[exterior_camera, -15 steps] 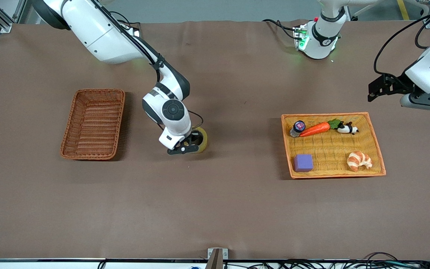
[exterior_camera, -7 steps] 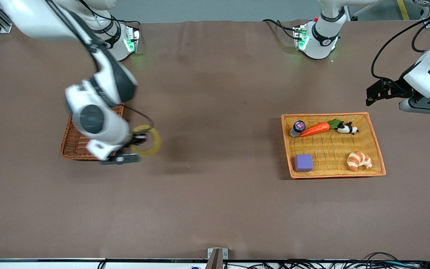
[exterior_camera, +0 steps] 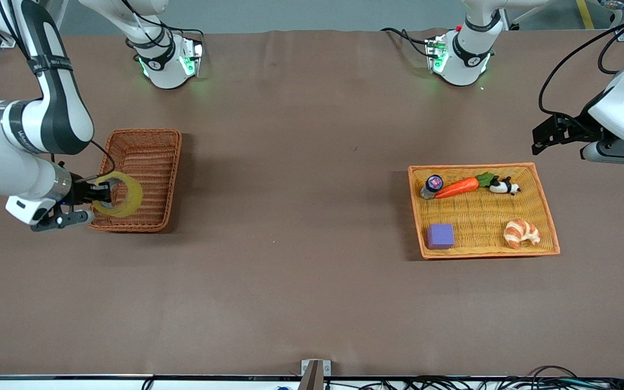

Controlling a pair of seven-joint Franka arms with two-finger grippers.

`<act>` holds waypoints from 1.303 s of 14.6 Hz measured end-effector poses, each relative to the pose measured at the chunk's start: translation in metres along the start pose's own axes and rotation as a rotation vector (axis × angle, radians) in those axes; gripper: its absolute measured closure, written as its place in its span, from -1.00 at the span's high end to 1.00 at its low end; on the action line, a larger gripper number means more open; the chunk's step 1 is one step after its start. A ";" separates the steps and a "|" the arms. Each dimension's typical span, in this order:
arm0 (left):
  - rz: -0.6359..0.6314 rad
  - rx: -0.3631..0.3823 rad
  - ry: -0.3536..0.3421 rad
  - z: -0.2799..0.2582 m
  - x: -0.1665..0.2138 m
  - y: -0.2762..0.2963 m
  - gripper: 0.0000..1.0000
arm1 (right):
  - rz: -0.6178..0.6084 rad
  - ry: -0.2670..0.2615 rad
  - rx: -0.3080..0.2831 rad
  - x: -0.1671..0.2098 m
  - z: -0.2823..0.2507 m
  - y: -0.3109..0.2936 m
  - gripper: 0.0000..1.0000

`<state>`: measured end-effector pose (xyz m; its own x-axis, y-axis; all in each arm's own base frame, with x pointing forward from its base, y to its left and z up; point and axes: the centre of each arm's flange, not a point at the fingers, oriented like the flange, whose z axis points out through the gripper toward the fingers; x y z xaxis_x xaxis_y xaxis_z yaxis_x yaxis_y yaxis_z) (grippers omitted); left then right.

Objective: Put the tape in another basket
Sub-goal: 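Carry the tape roll with the right gripper into the wicker basket, then release the tape roll in the basket and raise the right gripper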

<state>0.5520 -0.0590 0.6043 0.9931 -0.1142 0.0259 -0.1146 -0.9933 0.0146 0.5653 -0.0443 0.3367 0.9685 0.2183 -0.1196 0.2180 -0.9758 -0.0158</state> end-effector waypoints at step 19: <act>0.000 0.002 -0.004 0.003 0.002 0.000 0.99 | 0.026 0.015 -0.006 -0.071 0.109 0.007 0.59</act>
<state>0.5539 -0.0590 0.6018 0.9932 -0.1144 0.0222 -0.1147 -0.9933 0.0124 0.4851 -0.0675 0.2368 0.9756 0.1927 -0.1053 0.1930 -0.9812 -0.0073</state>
